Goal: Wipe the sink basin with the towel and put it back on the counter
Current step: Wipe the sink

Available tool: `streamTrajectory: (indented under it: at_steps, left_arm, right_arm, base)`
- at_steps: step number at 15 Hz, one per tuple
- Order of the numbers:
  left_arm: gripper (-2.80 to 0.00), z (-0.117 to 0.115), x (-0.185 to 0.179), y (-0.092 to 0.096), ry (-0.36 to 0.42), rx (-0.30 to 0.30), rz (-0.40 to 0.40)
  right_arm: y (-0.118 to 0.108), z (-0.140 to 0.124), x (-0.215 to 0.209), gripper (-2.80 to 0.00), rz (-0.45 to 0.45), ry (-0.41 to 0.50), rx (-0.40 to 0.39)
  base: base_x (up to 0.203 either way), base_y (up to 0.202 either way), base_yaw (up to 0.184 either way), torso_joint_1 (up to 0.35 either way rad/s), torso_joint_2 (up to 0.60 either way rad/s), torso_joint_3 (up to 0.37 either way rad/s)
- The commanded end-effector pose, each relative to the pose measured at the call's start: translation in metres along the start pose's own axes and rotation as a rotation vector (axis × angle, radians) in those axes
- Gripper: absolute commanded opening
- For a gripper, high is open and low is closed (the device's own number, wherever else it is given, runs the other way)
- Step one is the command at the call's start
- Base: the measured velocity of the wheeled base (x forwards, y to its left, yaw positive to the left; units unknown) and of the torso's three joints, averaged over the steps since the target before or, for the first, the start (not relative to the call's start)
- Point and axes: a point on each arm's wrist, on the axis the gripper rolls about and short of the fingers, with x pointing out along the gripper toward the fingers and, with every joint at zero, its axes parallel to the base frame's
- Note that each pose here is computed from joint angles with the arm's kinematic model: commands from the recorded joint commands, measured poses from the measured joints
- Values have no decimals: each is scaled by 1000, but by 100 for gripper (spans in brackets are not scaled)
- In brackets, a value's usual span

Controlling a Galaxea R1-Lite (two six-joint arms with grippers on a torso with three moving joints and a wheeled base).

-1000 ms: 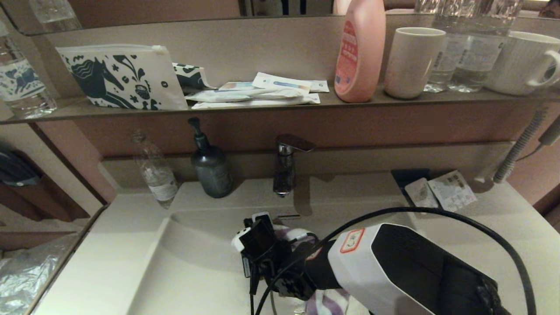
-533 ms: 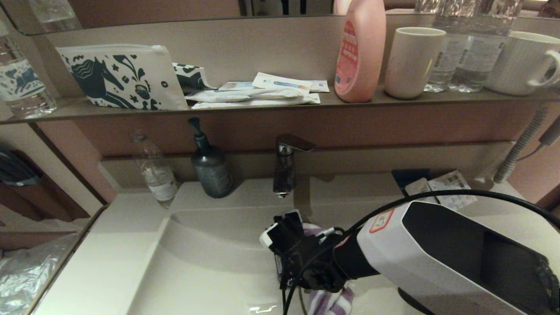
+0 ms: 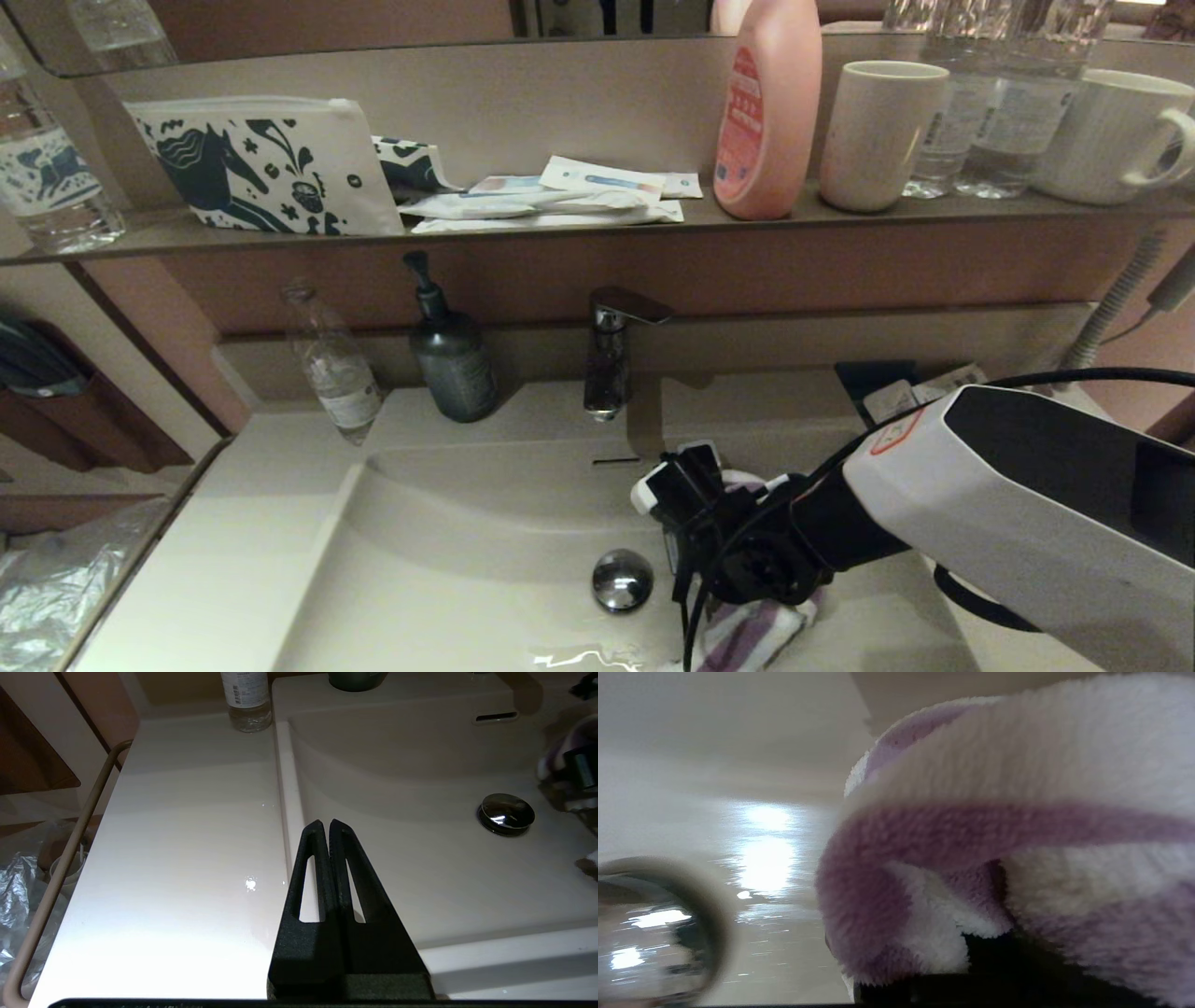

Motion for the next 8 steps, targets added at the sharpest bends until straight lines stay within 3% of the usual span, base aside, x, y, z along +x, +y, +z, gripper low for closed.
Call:
streamTrajectory:
  at_steps: [1,4,8]
  left_arm:
    - [-280,0,0,0,2,0,0]
    - [-280,0,0,0,2,0,0]
    - [-280,0,0,0,2,0,0]
  right_arm:
    - [-22,1,1,-280,-40,21,23]
    - [-49,-1,1,-280,-88,58,40]
    - [-73,-26,-9,-280,-180,268,-88]
  base:
    - [0,0,0,0,0,0]
    - [0,0,0,0,0,0]
    - [0,0,0,0,0,0]
